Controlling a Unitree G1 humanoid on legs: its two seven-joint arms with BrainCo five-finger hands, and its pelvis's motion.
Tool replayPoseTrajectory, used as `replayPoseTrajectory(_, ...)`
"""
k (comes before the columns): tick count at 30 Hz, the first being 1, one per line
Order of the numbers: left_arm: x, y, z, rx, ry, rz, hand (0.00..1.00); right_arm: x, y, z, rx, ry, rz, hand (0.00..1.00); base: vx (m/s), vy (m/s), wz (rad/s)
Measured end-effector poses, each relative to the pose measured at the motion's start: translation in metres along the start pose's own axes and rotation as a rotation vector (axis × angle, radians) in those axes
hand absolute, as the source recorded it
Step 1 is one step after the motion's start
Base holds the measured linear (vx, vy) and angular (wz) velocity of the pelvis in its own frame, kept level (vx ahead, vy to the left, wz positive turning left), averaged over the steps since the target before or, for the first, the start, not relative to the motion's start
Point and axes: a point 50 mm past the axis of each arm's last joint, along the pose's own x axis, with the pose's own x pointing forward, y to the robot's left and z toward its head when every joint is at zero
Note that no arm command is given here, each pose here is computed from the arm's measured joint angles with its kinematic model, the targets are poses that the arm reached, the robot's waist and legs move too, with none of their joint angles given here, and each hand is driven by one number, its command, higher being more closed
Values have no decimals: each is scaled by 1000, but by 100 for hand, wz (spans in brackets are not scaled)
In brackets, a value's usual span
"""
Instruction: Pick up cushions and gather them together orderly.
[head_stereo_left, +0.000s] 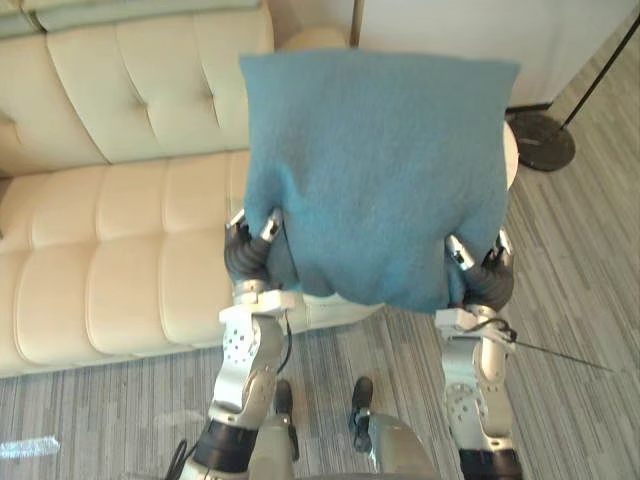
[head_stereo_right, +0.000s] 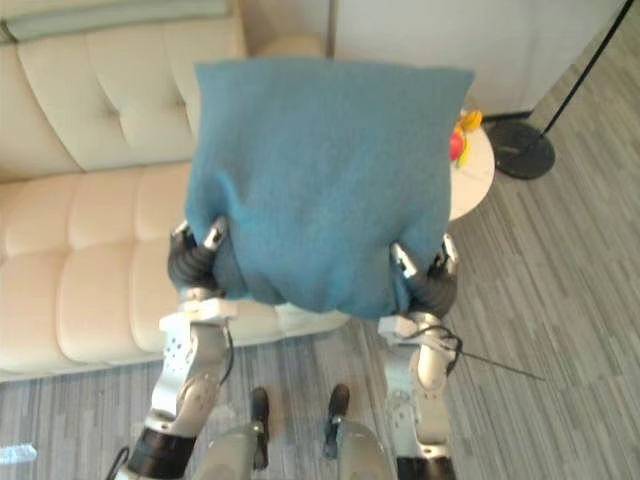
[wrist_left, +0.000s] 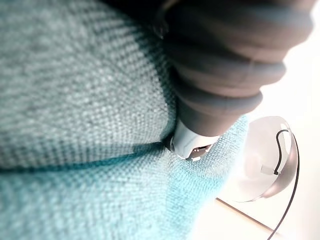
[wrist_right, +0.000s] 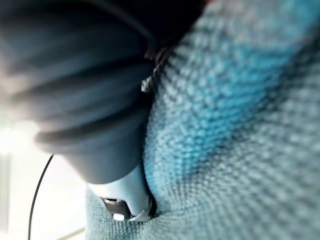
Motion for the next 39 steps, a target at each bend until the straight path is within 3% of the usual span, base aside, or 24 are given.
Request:
replayPoseTrajectory(12,-37,30,-26,67,195,48,100,-22,-26,-29,-171,174,-21,100,13,12,26)
replayPoseTrajectory(21,-43,39,-40,30,267,92,100,3,-24,-33,-258,157,25,100,-46,148,84)
replayPoseTrajectory(25,-43,44,-40,47,274,87,100,3,-25,-39,-248,186,10,100,111,332,48)
replayPoseTrajectory(30,-47,39,-50,45,330,31,100,-3,-48,-53,-281,277,-79,100,125,309,41)
replayPoseTrajectory(39,-41,41,-48,110,332,-15,100,-5,-49,-55,-284,298,-65,100,239,102,53)
